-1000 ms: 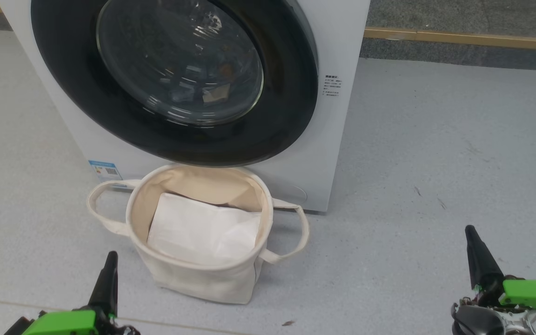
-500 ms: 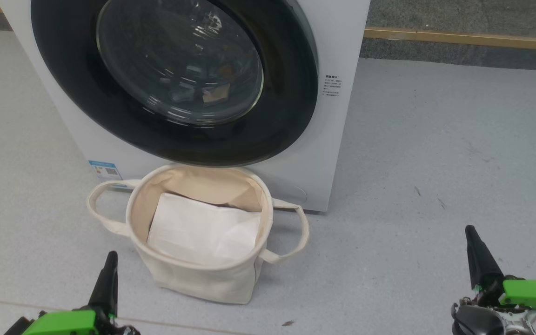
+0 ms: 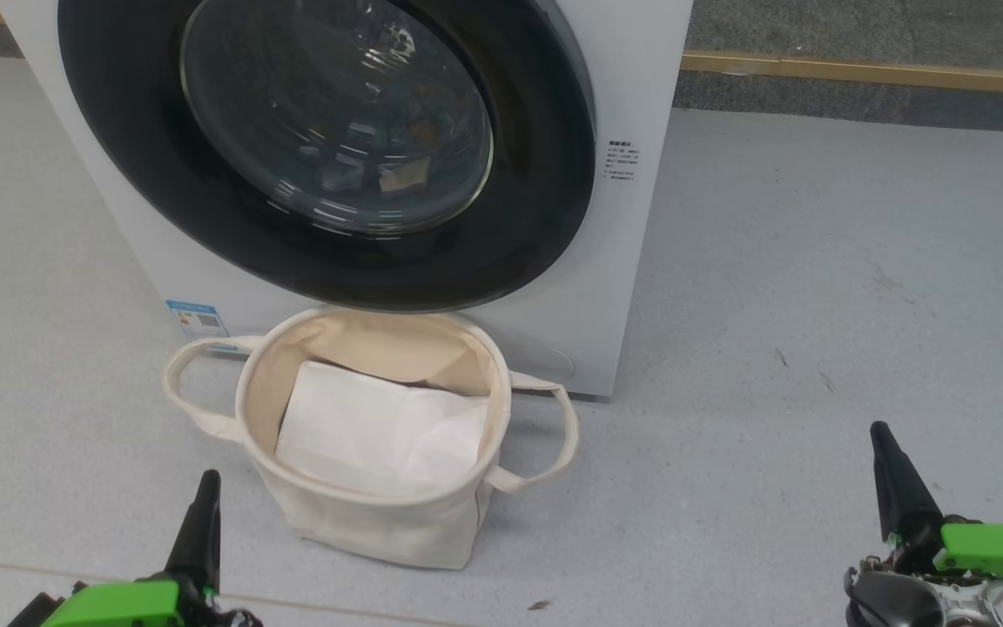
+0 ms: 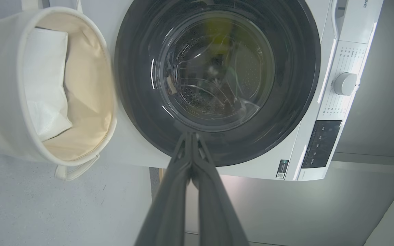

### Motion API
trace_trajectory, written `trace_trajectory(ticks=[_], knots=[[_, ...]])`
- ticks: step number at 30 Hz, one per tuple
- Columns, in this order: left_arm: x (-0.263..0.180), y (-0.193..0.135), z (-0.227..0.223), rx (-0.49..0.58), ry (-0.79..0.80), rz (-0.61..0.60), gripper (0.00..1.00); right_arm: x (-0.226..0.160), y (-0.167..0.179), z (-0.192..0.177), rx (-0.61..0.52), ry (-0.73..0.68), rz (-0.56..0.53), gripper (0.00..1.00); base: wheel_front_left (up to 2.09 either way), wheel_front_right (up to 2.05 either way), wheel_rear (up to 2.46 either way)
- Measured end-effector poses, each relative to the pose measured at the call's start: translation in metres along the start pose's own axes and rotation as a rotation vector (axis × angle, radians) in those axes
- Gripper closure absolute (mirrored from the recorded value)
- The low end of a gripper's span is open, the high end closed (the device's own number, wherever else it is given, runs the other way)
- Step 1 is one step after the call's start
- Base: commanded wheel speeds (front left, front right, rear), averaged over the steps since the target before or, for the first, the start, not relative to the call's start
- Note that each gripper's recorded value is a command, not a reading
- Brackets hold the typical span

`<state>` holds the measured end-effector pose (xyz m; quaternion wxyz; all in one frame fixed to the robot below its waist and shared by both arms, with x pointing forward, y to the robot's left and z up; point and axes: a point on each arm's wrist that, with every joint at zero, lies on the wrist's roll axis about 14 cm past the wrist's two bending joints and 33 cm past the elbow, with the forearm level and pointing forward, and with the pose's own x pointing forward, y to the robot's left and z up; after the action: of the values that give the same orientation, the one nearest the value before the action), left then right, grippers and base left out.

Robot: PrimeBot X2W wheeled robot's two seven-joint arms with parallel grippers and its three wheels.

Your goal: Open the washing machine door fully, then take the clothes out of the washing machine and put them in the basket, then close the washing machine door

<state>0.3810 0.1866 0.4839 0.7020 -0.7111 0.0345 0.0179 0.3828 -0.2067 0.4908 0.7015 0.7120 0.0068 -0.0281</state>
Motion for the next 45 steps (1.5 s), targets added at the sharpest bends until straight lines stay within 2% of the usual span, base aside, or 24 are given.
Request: trace_trajectory(ticks=[22,23,24,25,28,30,45], knots=[[0.000,0.001,0.000,-0.001,0.000,0.002,1.00,0.000,0.000,0.000,0.000,0.000,-0.001,1.00,0.00,0.00,0.00],[-0.001,0.005,-0.001,-0.003,0.000,0.015,0.00,-0.001,-0.004,0.000,0.002,-0.001,-0.013,0.00,0.00,0.00,0.00],[-0.003,0.011,-0.001,-0.006,0.000,0.035,1.00,-0.002,-0.011,-0.001,0.006,-0.002,-0.034,1.00,0.00,0.00,0.00],[-0.006,0.020,-0.001,-0.009,-0.001,0.060,0.00,-0.005,-0.019,-0.001,0.008,-0.002,-0.057,0.00,0.00,0.00,0.00],[-0.016,0.040,-0.001,-0.014,-0.005,0.119,0.00,-0.014,-0.038,-0.002,0.013,-0.003,-0.114,0.00,0.00,0.00,0.00],[-0.017,0.042,0.000,-0.014,-0.009,0.125,0.00,-0.015,-0.040,-0.002,0.012,-0.002,-0.120,0.00,0.00,0.00,0.00],[-0.017,0.037,0.010,0.009,-0.062,0.112,0.00,-0.007,-0.032,-0.005,-0.001,-0.017,-0.099,0.00,0.00,0.00,0.00]])
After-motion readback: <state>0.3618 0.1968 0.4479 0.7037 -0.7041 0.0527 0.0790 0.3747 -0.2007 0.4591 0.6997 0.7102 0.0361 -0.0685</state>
